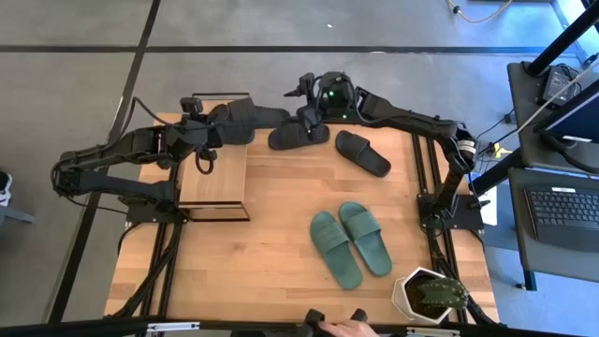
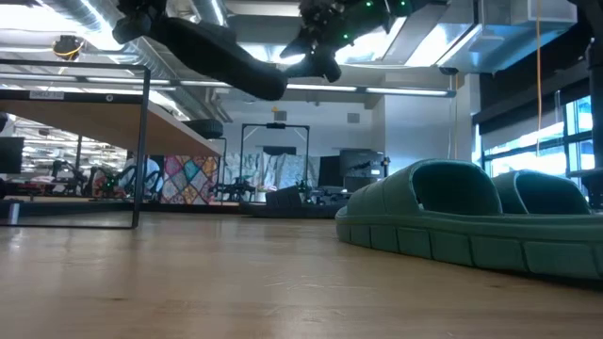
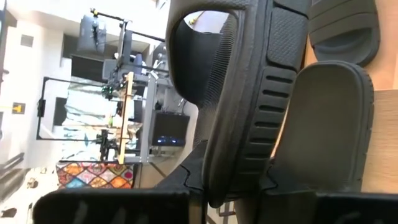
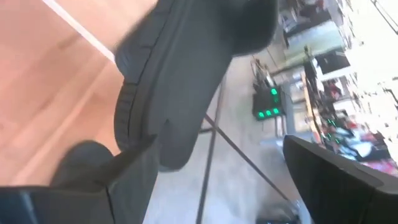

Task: Pick and place slides into the shelf
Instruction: Put the black slipper on the shelf

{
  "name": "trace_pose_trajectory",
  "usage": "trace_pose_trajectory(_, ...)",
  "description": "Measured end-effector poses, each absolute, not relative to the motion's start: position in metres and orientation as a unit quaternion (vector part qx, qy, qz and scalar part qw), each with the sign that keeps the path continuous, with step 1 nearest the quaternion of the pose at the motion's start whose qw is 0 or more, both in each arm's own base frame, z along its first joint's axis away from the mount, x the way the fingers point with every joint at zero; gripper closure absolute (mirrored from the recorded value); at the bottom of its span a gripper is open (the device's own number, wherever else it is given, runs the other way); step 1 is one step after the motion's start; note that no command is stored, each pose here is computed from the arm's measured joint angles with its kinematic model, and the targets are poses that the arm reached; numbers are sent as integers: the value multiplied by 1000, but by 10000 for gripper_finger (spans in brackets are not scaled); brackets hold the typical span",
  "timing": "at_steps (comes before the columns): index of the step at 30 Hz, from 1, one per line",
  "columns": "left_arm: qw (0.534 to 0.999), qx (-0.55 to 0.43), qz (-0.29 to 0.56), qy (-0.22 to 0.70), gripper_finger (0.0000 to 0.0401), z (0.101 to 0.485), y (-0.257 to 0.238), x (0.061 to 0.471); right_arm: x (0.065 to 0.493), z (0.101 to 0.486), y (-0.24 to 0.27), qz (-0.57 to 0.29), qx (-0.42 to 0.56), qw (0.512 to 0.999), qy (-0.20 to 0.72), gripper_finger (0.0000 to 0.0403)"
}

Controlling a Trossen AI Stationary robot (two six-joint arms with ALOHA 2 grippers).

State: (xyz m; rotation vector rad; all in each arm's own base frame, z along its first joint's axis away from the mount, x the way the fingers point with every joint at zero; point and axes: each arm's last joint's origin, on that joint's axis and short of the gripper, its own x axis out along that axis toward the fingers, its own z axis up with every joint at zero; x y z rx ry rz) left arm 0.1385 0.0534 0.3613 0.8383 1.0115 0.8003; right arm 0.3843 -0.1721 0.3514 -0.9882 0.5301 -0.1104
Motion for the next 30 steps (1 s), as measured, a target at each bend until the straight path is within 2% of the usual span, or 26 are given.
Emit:
trace_pose_trajectory(7,717,371,380,453,368,362,54,138,380,344,-173,-65,-469,824,311,67)
trace_pose_trajectory(18,729,356,365,457,368,359,53,137,388,360,-169,-109,-493,829,241,67)
trace_pose_trajectory(30,729,347,364,464,368,357,52,135,389,362,-170,-140,-487,827,246,67)
